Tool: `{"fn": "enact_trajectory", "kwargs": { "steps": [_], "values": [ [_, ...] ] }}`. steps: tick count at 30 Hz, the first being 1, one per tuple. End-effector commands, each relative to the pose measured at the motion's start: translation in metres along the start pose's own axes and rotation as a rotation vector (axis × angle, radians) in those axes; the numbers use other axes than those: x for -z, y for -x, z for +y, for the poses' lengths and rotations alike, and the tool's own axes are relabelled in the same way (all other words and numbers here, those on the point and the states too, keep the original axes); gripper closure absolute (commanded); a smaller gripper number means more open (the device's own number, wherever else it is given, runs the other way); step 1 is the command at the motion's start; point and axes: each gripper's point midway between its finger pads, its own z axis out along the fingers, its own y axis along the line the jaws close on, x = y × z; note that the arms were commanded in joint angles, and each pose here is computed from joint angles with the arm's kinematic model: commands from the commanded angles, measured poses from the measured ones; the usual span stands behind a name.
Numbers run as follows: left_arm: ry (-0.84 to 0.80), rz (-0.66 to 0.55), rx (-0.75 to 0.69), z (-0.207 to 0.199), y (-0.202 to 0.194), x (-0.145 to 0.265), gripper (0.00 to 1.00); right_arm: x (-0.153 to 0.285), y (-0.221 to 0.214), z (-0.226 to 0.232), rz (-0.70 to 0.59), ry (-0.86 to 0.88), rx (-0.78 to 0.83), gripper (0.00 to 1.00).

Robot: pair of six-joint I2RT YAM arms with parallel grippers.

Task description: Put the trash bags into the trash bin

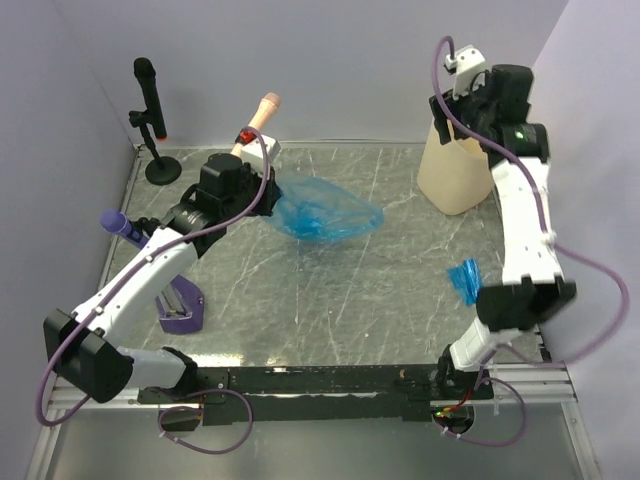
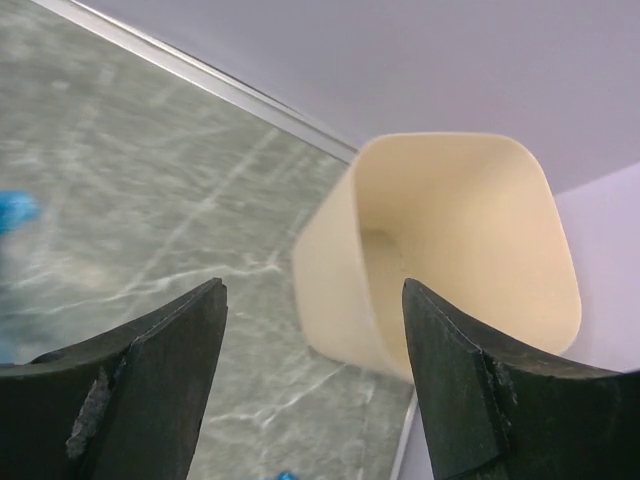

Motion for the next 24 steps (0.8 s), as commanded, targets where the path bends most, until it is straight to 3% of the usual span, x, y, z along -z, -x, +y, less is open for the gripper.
{"fn": "enact_trajectory", "kwargs": {
  "steps": [1,8,11,14,18,20,24],
  "values": [
    [-0.098,-0.046,-0.005,-0.021,0.011,0.016,0.99,-0.05,-0.052,-0.037,0.166,-0.068,0.002,0.23],
    [-0.111,-0.032,0.01,-0.023,0.005,0.016,0.99,-0.081,-0.083,-0.042,0.269,-0.02,0.004,0.26],
    [-0.098,-0.034,0.005,-0.02,0.006,0.017,0.99,-0.086,-0.099,-0.036,0.317,0.008,-0.002,0.33],
    [-0.091,-0.036,-0.003,-0.019,0.008,0.019,0.99,-0.086,-0.112,-0.024,0.357,0.062,-0.024,0.5],
    [-0.067,-0.068,-0.021,-0.015,0.022,0.023,0.99,-0.069,-0.105,0.0,0.34,0.169,-0.046,0.86],
    [-0.037,-0.116,-0.027,-0.011,0.041,0.028,0.99,-0.055,-0.099,0.012,0.325,0.211,-0.056,0.99],
    [0.123,-0.394,0.015,0.016,0.119,0.068,0.99,-0.019,-0.082,0.049,0.257,0.324,-0.069,1.0]
  ]
}}
